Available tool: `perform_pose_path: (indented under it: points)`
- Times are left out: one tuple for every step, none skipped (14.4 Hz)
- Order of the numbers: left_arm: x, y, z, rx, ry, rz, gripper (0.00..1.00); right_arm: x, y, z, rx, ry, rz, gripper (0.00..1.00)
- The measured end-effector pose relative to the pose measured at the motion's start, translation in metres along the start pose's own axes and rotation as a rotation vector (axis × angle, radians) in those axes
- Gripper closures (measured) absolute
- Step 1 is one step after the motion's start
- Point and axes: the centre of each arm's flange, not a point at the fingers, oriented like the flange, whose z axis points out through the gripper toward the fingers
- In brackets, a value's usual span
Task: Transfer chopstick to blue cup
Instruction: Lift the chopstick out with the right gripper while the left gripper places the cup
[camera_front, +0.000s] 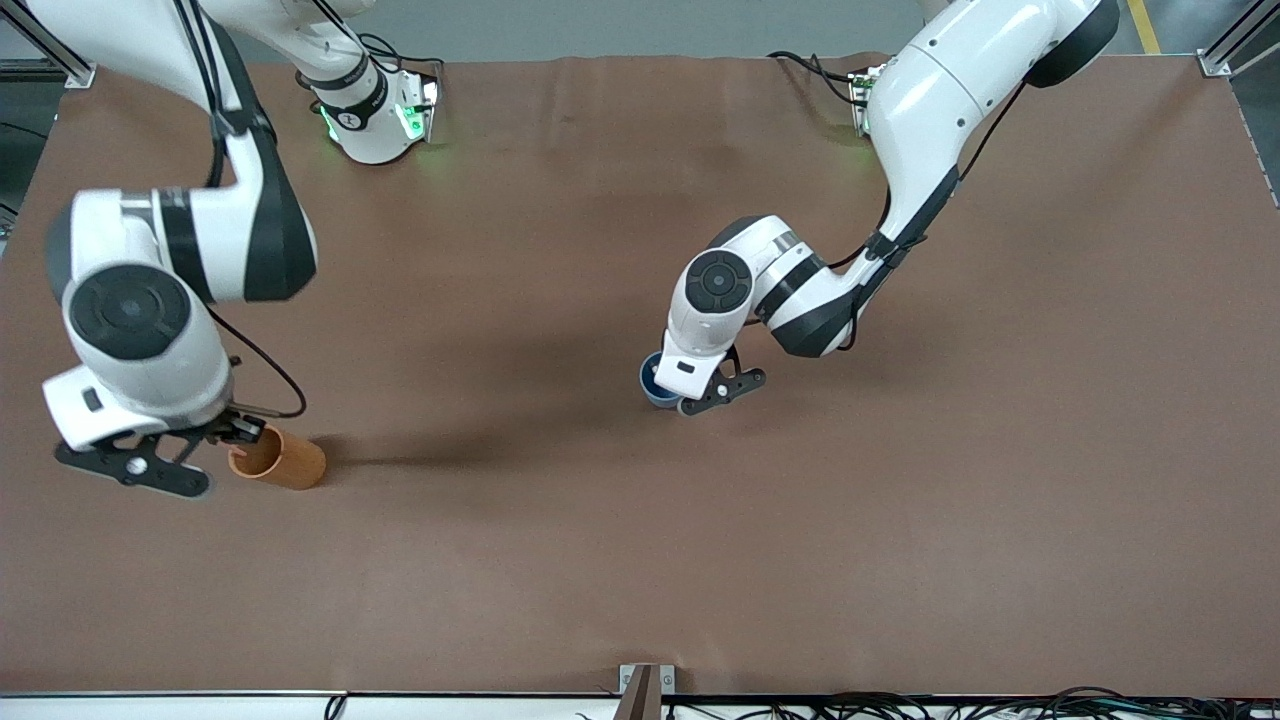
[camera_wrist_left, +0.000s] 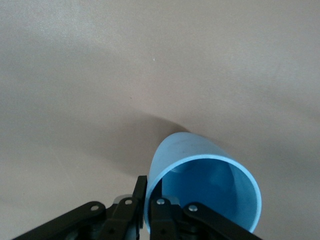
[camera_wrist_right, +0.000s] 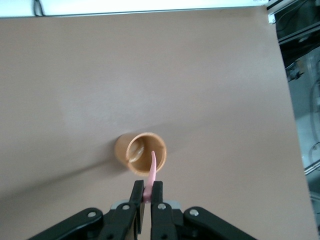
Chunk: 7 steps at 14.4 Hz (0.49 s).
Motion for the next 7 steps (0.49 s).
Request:
perform_pose_path:
  points:
    - [0.0, 0.0, 0.002, 0.003, 0.001, -0.001, 0.92, -0.005, 0.007, -0.02, 0.05, -0.004, 0.009, 0.91]
    - [0.0, 0.0, 0.003, 0.004, 0.002, 0.0, 0.9, -0.009, 0.013, -0.04, 0.108, -0.002, 0.018, 0.91]
    - [0.001, -0.001, 0.003, 0.004, 0.003, 0.0, 0.81, -0.014, 0.021, -0.062, 0.168, 0.004, 0.025, 0.91]
    - [0.002, -0.001, 0.003, 0.003, 0.004, 0.0, 0.71, -0.02, 0.029, -0.083, 0.221, 0.012, 0.034, 0.91]
    - [0.003, -0.001, 0.0, 0.0, 0.008, -0.001, 0.62, -0.026, 0.037, -0.101, 0.264, 0.02, 0.043, 0.91]
    - [0.006, -0.001, -0.006, -0.001, 0.016, 0.001, 0.51, -0.031, 0.045, -0.117, 0.299, 0.028, 0.05, 0.91]
    - [0.012, -0.004, -0.02, 0.009, 0.028, 0.014, 0.42, -0.036, 0.054, -0.128, 0.319, 0.029, 0.05, 0.91]
